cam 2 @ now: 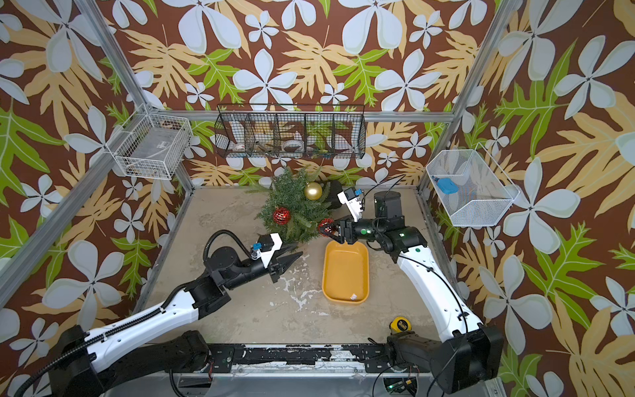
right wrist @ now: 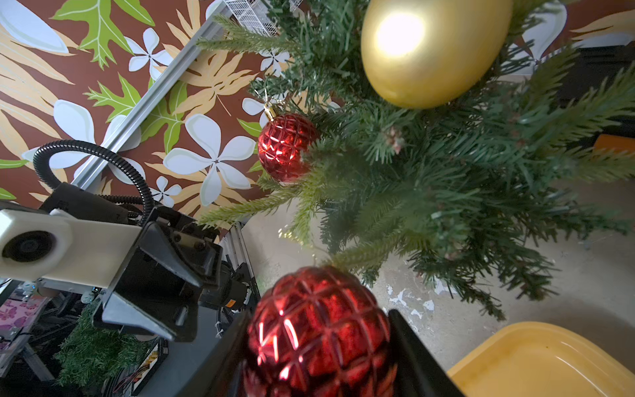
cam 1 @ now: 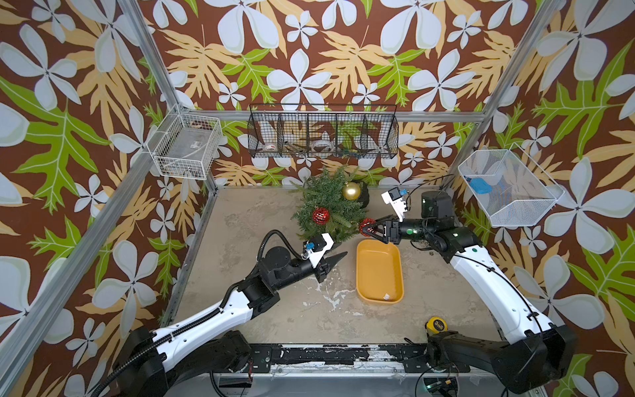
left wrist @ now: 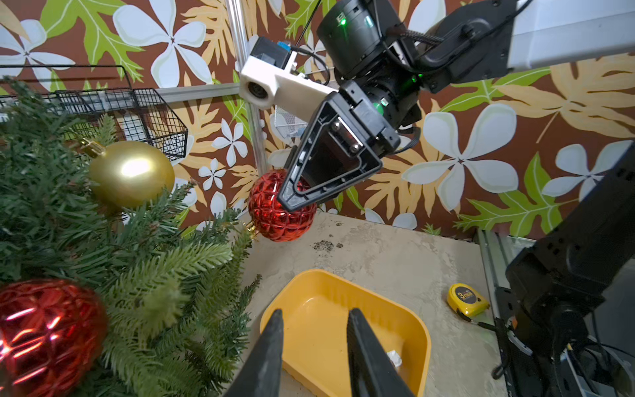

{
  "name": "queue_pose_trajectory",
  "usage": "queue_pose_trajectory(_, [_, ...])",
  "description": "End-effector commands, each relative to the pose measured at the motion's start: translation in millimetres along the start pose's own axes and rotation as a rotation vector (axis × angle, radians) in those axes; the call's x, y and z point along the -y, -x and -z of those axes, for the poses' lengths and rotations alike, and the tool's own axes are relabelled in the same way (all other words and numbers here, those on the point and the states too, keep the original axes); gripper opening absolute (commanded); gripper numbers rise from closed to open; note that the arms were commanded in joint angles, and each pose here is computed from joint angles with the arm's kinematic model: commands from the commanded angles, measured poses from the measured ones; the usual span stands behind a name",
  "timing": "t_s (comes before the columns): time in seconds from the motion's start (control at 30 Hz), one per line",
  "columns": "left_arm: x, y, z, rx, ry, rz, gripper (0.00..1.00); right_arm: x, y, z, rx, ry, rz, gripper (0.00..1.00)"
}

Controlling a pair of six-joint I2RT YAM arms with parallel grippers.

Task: Decorate the small christmas tree with ornaments
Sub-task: Hang an ornament on the christmas tree.

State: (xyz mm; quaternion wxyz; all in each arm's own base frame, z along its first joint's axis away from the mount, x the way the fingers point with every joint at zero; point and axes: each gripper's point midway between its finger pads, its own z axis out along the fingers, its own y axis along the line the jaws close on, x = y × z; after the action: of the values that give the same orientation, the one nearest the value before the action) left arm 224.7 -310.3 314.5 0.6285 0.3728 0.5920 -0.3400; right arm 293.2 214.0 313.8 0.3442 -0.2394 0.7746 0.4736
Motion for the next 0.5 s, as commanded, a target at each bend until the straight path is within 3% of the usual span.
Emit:
queue_pose_trajectory(0.0, [-20, 13, -10, 0.045, 0.138, 0.033, 0.32, -4, 4, 1, 0.012, 0.013, 0.026, 0.46])
queue_pose_trajectory(0.2, [-34, 8, -27, 0.037, 0.216, 0.065, 0.29, -6, 5, 2, 0.011, 0.017, 0.032, 0.46])
queue_pose_trajectory(0.47, [-52, 15, -33, 0.046, 0.315, 0.051, 0.36, -8, 8, 2, 0.015, 0.025, 0.038, 0.46])
